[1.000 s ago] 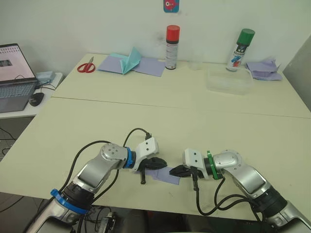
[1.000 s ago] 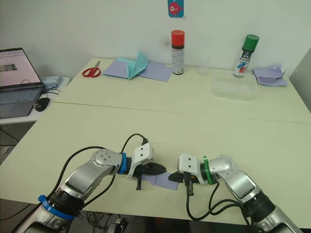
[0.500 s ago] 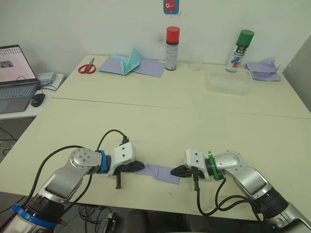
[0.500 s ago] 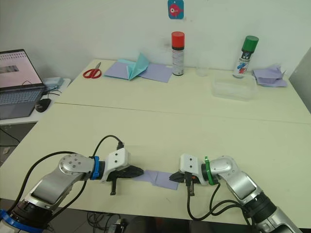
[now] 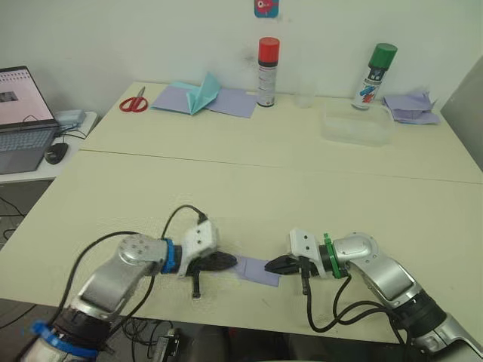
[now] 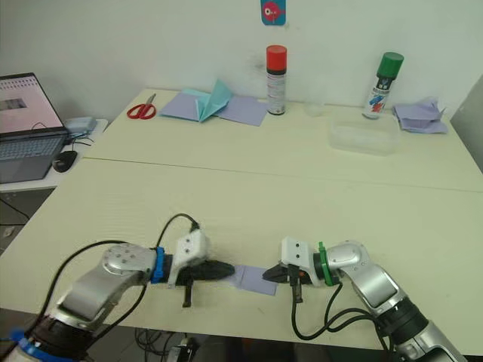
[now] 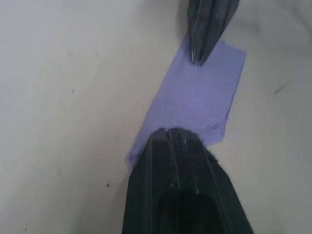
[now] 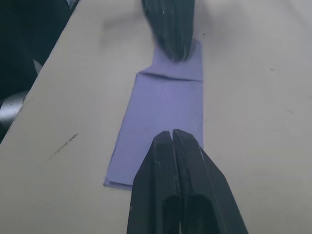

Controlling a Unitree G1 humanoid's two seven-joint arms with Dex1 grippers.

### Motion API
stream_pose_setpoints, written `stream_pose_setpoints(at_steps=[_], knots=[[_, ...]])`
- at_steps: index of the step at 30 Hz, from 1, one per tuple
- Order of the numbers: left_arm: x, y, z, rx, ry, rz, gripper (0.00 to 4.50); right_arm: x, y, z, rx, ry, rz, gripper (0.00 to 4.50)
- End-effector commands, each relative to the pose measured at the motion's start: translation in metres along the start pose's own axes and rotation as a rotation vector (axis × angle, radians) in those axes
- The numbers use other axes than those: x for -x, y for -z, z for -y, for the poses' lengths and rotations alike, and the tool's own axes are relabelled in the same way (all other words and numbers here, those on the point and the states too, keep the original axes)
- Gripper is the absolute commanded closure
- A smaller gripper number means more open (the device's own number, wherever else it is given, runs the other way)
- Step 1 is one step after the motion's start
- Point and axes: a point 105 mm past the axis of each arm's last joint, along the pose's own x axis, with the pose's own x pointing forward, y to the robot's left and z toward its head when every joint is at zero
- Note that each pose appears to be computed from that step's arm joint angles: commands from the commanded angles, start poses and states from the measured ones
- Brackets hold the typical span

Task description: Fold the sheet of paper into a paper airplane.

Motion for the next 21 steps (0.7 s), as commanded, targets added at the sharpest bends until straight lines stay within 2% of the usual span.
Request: stream_pose_setpoints(at_steps=[1, 5, 9, 12, 15, 19, 21], knots=[[-0.012, 0.026, 0.003, 0.002, 0.013, -0.099, 4.5, 0.011, -0.018, 0.006, 0.038, 0.041, 0.058, 4.46], [-0.015, 0.028, 0.007, 0.001, 0.036, -0.097, 4.5, 0.019, -0.026, 0.004, 0.072, 0.061, 0.072, 4.46], [-0.012, 0.009, 0.01, -0.014, 0.055, 0.019, 4.5, 0.028, -0.029, 0.004, 0.083, 0.086, 0.079, 4.46], [-0.001, -0.014, -0.004, -0.02, -0.015, 0.13, 3.8, 0.038, -0.034, 0.005, 0.086, 0.118, 0.109, 4.5], [0.018, -0.033, -0.013, -0.026, -0.046, 0.209, 2.97, 0.046, -0.029, 0.001, 0.091, 0.116, 0.12, 3.95], [0.039, -0.043, -0.012, -0.08, -0.013, 0.196, 1.9, 0.051, -0.021, -0.008, 0.126, 0.072, 0.105, 2.79], [0.046, -0.043, -0.01, -0.105, 0.002, 0.176, 1.21, 0.052, -0.021, -0.011, 0.154, 0.055, 0.102, 2.01]])
